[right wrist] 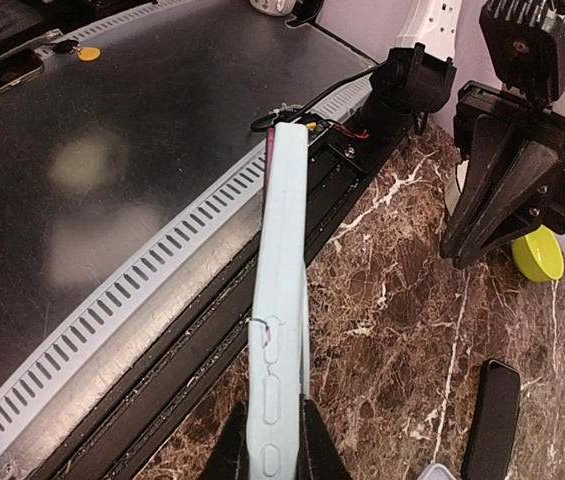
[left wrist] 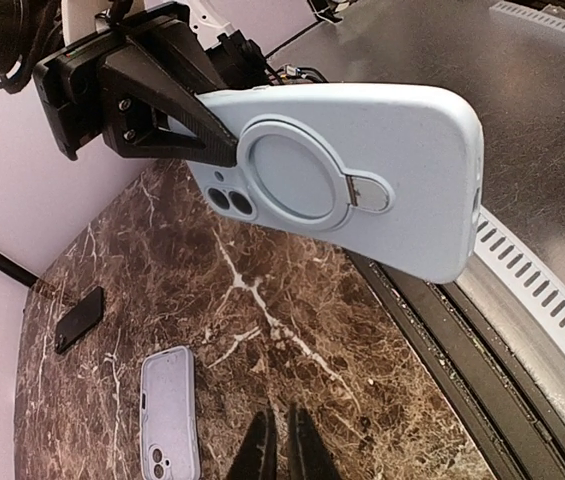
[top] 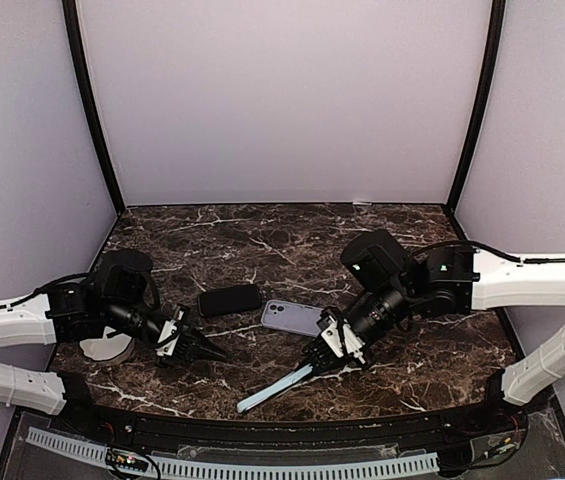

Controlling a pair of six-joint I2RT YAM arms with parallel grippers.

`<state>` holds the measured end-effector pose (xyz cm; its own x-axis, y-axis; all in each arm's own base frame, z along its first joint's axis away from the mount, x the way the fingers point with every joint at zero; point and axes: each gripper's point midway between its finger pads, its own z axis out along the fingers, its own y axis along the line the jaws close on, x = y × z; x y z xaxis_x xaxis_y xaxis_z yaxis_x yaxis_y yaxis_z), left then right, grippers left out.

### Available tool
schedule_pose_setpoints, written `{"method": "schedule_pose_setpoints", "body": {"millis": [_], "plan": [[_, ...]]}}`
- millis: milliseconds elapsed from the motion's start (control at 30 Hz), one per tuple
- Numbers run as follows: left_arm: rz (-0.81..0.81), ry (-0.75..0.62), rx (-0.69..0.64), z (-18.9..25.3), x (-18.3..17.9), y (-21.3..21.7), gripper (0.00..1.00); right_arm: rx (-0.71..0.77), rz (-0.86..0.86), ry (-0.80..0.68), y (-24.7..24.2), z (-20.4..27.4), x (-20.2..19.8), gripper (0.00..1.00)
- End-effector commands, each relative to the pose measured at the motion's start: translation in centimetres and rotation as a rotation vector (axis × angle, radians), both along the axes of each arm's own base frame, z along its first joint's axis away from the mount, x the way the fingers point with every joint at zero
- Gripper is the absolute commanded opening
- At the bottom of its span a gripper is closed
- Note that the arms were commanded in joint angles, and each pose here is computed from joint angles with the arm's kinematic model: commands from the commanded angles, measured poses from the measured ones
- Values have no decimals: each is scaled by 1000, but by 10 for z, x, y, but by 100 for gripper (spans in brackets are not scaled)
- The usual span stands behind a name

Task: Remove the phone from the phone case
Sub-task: Remove the bottom left corner of the phone case.

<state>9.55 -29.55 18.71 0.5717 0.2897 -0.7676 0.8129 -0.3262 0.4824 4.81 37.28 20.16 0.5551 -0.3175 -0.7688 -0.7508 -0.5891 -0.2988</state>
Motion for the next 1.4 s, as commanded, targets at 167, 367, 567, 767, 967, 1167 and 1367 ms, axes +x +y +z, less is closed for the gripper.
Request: {"method": "schedule_pose_setpoints", "body": {"millis": [167,367,567,767,967,1167,1367], "plan": [[23,-36,-10,9,6,1,33,97,-39,-66,10,20,13,0],[15,-27,-18,11,3,0,44,94,-153,-137,7,14,39,0],[-22,56,-36,19,-8,-1,44,124,-245,-262,11,14,64,0],[-20,74,-22,15,-6,-3,43,167,-297,-450,18,17,83,0],[1,62,-1,6,1,-5,43,237,-317,-560,22,26,89,0],[107,-38,-16,3,24,-7,45,321,-314,-812,25,31,93,0],[158,-112,-35,4,39,-9,45,356,-318,-896,26,34,95,0]]}}
